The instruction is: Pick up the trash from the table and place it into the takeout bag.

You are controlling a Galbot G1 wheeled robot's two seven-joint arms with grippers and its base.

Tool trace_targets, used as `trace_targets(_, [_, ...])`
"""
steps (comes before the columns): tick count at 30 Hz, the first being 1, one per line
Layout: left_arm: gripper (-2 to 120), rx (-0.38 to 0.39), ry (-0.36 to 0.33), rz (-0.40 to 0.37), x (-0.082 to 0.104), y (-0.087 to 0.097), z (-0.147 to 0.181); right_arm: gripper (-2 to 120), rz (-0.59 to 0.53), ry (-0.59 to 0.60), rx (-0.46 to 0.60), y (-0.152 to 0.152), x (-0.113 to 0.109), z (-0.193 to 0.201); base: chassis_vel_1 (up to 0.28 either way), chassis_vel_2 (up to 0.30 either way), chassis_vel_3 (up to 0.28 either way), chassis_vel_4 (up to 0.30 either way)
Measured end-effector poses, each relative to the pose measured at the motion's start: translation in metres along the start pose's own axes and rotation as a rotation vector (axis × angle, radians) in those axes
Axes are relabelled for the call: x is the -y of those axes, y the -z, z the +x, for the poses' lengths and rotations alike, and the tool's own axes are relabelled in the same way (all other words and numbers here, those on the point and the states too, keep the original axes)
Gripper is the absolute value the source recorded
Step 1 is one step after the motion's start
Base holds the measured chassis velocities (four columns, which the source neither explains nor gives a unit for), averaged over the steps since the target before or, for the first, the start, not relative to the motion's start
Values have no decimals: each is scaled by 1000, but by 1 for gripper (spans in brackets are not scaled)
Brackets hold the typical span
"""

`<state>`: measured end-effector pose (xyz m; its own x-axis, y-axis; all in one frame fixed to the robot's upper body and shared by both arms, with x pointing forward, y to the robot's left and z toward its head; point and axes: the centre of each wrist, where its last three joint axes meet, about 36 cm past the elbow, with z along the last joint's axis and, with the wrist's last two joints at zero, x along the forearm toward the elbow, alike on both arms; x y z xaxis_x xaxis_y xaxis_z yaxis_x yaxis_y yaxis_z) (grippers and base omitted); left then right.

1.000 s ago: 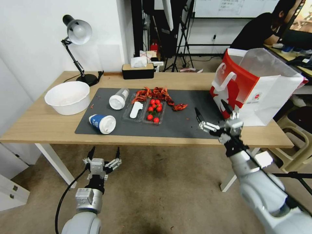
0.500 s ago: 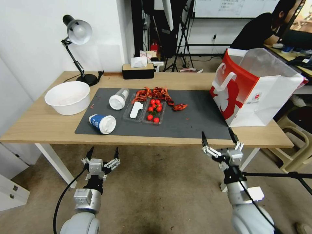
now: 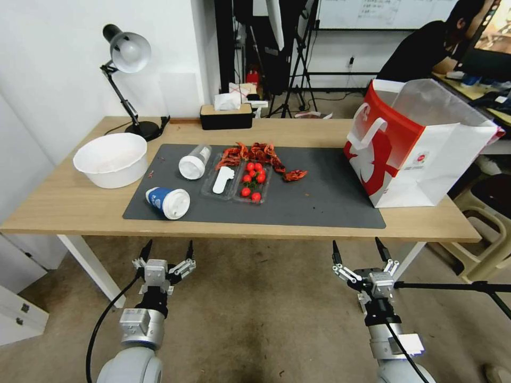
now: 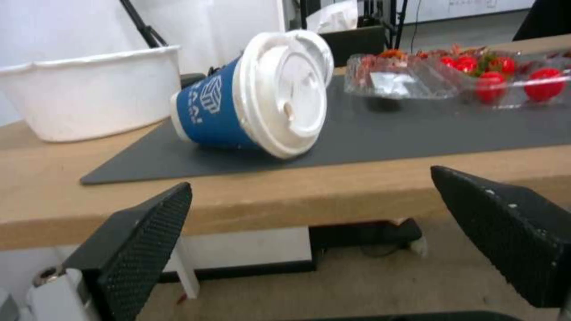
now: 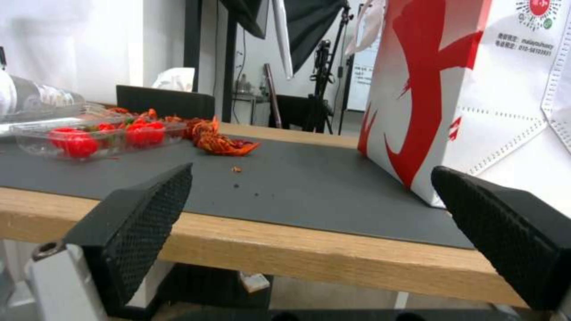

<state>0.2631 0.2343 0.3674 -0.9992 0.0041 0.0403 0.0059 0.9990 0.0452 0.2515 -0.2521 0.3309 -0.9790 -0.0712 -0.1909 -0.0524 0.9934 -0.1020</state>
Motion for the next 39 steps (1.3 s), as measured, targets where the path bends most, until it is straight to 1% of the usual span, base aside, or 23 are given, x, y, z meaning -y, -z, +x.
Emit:
trace_targets(6, [100,23,-3,4,-2,3,-6,100,-3,-3,1,0,-1,0,0,0,0,0])
trace_targets(12, [100,55,-11,1,-9,8,-16,100,-2,-5,9,2,-1,-4,0,0,0,0])
trace_targets(21, [100,58,-14,5,-13,14,-23,100,-3,-8,10,3,-3,-5,0,0,0,0])
trace_targets(26, [100,59,-10,12,-13,18,-27,100,-3,-9,11,3,-4,-6,0,0,0,0])
trace_targets(33, [100,61,8,41,-6,30,-41,100,-2,-11,13,5,-6,-7,0,0,0,0])
trace_targets(39, [100,53,15,48,-3,33,-45,100,-2,-12,13,5,-7,-7,0,0,0,0])
